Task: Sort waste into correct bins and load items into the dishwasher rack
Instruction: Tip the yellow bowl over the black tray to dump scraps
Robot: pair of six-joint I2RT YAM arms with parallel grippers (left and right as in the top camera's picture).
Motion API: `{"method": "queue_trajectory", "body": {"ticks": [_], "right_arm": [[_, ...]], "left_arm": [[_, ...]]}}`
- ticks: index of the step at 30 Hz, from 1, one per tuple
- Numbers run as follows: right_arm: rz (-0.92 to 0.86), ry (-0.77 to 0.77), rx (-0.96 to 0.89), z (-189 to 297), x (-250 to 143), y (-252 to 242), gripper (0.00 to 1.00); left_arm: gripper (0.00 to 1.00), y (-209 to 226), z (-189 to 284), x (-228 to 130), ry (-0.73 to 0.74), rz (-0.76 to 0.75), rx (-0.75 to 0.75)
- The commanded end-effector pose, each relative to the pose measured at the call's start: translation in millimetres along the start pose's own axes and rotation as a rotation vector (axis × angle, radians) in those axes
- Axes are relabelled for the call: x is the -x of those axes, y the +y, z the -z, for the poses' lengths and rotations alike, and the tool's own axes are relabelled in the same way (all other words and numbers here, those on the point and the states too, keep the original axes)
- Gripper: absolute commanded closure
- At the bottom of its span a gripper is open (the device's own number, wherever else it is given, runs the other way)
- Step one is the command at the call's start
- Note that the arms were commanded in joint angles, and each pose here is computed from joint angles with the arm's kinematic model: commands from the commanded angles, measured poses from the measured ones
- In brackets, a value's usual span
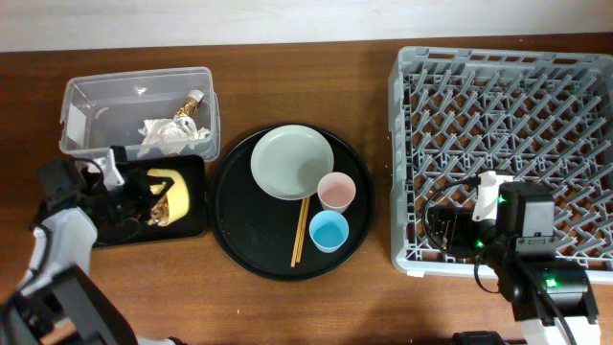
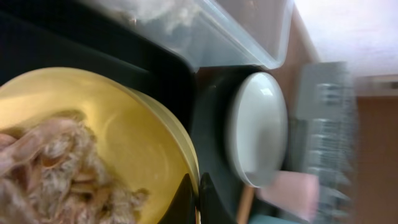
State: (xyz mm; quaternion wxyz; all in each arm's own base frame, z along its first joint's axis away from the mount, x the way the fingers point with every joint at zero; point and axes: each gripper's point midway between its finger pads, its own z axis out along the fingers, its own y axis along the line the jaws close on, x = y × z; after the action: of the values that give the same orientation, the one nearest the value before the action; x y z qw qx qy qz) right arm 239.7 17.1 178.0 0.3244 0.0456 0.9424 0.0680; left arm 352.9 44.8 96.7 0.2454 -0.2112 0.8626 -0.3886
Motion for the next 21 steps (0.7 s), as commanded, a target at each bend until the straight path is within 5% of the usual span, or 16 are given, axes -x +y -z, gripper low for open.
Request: {"method": "queue_trajectory", "body": {"ticks": [1,5,19,21], "right_arm": [[0.006,-0.023,0.012,5.0,7.0,3.7,0.02],[0.006,-0.022,0.012,5.0,6.9,3.7,0.02],[0.006,-0.02,0.011,5.0,6.3,3.6,0.02],[0.006,-0.02,0.011,5.0,6.3,3.6,0.02]], "left_arm": [[1.0,-31.2,12.0,5.2,0.02,0.047,-0.36],[1.0,-62.4,45.0,15.9,-0.019,-0.013,-0.641],[1.0,-54.9,51.4,21.5,-0.042,0.015,-0.628],[1.0,-40.1,42.0,24.7,-0.051,0.046,-0.525]]}}
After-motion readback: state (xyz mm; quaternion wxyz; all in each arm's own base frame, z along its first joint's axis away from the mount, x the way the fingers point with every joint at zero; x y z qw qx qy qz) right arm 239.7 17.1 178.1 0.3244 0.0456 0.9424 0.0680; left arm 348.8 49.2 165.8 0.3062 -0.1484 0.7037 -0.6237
